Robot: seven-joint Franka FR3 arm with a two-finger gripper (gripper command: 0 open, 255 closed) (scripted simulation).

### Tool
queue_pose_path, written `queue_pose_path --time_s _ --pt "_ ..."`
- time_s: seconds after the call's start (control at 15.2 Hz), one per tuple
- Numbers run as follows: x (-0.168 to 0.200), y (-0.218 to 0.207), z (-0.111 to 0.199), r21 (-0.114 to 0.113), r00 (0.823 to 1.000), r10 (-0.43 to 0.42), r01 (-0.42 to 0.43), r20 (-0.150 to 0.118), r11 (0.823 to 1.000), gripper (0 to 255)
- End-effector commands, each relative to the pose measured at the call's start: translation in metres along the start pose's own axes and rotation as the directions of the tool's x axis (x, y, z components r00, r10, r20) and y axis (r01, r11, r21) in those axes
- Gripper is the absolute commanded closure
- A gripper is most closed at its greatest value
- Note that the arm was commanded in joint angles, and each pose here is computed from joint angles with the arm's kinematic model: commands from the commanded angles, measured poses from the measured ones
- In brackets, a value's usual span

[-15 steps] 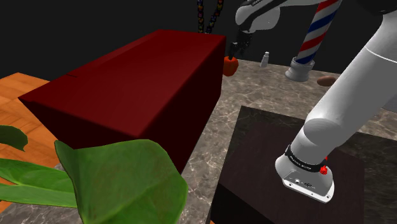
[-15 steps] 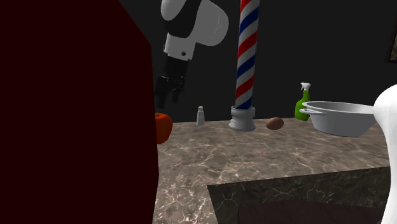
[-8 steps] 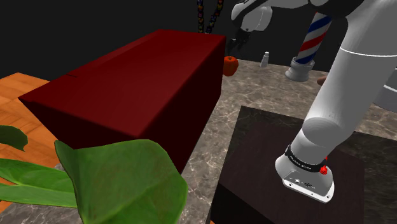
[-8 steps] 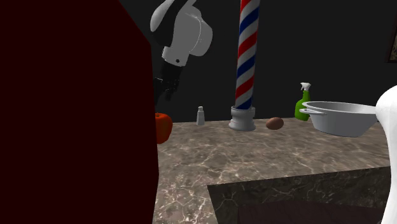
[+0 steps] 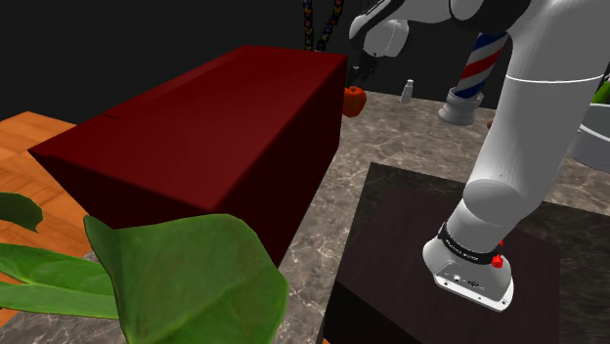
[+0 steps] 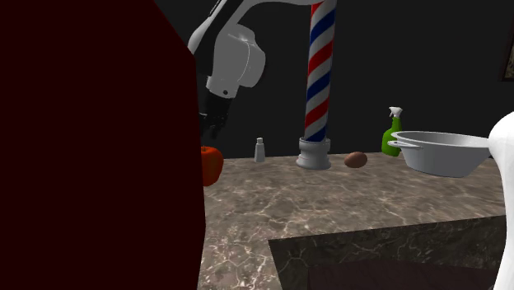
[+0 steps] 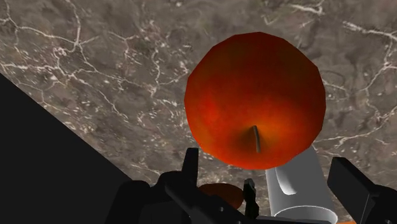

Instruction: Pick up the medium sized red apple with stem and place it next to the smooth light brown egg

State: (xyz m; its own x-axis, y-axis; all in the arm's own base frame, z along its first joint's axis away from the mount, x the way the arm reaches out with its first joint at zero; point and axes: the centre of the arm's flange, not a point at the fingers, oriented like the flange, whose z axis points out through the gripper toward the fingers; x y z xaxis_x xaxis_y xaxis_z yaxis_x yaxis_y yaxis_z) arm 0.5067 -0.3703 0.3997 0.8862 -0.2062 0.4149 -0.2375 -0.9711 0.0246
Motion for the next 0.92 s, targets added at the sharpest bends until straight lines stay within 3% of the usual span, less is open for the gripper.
queue_pose_path --time_s 0.0,0.4,0.46,0.86 --pt "0.0006 0.0005 0.0032 0.0 1.0 0.0 0.0 -0.001 1.0 0" --pt "0.0006 0.0005 0.0031 0.0 1.0 0.0 0.0 -0.001 1.0 0" --pt "0.0006 0.0005 0.0031 0.0 1.0 0.0 0.0 -0.001 1.0 255" --pt "0.0006 0.0005 0.0031 0.0 1.0 0.0 0.0 -0.001 1.0 255"
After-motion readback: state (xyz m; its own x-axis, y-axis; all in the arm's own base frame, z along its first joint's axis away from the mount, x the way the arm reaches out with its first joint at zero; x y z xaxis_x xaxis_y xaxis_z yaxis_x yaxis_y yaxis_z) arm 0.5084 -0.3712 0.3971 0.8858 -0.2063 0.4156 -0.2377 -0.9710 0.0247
